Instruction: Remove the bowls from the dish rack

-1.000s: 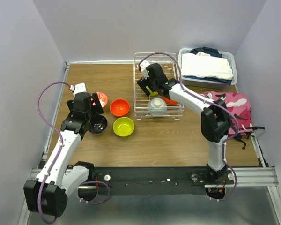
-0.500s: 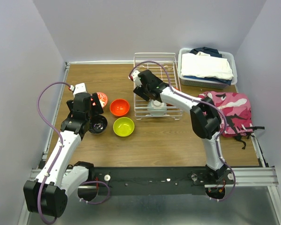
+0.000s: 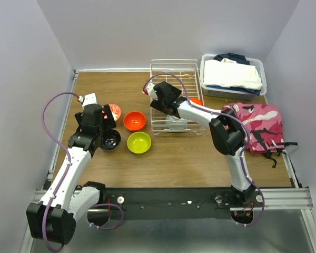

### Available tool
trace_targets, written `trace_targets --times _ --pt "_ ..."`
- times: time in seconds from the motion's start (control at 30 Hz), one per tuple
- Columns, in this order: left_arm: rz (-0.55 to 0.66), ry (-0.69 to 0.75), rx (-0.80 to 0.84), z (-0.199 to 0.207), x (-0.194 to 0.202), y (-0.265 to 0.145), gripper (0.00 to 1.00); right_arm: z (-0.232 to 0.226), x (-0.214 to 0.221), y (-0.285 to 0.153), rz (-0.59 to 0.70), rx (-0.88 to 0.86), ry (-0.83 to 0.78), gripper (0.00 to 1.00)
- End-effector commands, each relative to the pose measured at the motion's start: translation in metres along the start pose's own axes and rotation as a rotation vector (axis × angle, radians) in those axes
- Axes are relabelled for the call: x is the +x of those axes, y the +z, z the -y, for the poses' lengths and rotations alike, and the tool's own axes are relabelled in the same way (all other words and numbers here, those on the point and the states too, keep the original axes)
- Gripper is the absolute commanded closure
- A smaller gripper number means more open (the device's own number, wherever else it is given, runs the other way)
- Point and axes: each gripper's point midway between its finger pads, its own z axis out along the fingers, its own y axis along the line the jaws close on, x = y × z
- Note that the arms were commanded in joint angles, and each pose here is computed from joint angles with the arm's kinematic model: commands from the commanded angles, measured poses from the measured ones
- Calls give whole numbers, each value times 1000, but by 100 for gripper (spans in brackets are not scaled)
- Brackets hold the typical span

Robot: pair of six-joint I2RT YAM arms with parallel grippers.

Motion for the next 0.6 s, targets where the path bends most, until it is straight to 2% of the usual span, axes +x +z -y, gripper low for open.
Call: trace_targets --times 0.0,0.27,0.57 --pt "4 12 17 3 2 0 1 -38 39 22 -104 -36 -77 0" --pt "0 13 27 4 3 0 1 -38 52 25 -139 21 -134 4" --pt "5 12 33 5 3 -1 1 -2 22 -6 -63 63 -60 39"
